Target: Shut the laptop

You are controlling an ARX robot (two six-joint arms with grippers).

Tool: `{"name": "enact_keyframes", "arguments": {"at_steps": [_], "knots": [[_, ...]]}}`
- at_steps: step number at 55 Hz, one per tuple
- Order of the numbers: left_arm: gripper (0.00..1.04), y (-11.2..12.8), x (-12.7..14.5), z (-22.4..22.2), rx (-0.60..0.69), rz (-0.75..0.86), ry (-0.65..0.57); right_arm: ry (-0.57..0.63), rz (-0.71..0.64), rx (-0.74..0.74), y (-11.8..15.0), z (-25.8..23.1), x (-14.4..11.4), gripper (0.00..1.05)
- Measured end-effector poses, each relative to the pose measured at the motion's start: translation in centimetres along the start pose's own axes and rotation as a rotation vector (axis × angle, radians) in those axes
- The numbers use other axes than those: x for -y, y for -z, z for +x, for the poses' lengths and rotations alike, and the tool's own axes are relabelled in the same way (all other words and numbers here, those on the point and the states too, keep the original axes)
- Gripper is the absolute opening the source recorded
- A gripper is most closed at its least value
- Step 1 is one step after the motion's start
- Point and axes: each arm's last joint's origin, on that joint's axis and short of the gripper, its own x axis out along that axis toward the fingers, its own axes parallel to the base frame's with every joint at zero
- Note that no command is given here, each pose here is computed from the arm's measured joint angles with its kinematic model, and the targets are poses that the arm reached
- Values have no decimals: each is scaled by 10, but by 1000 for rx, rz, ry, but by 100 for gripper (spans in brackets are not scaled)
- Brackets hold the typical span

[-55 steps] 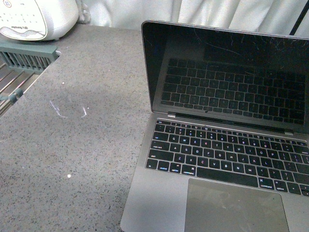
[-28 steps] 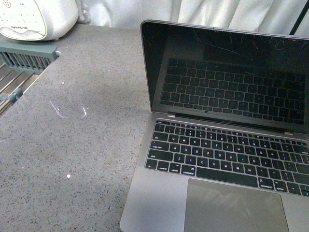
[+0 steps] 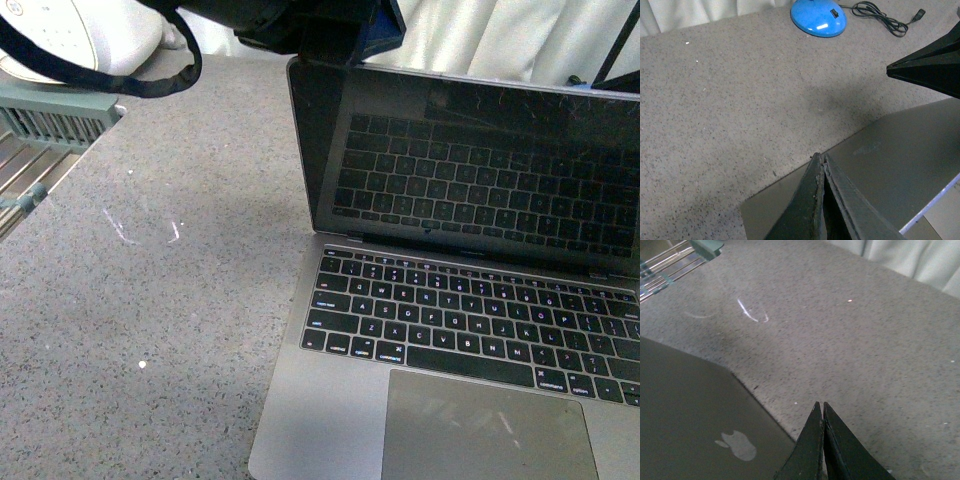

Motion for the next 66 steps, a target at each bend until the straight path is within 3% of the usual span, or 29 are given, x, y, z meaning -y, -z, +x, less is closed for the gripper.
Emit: {"name": "enact_keyframes", "arguments": {"at_steps": [22,50,66], "knots": [[4,48,22,-34,-147,19,70,-34,108,-73,24,-24,-37,1],[4,102,48,-56,-301,-33,146,74,536,-331,76,-36,-76,1],[4,113,57,-62,-400,-73,194,119,649,-458,95,-38,-96,1]]}}
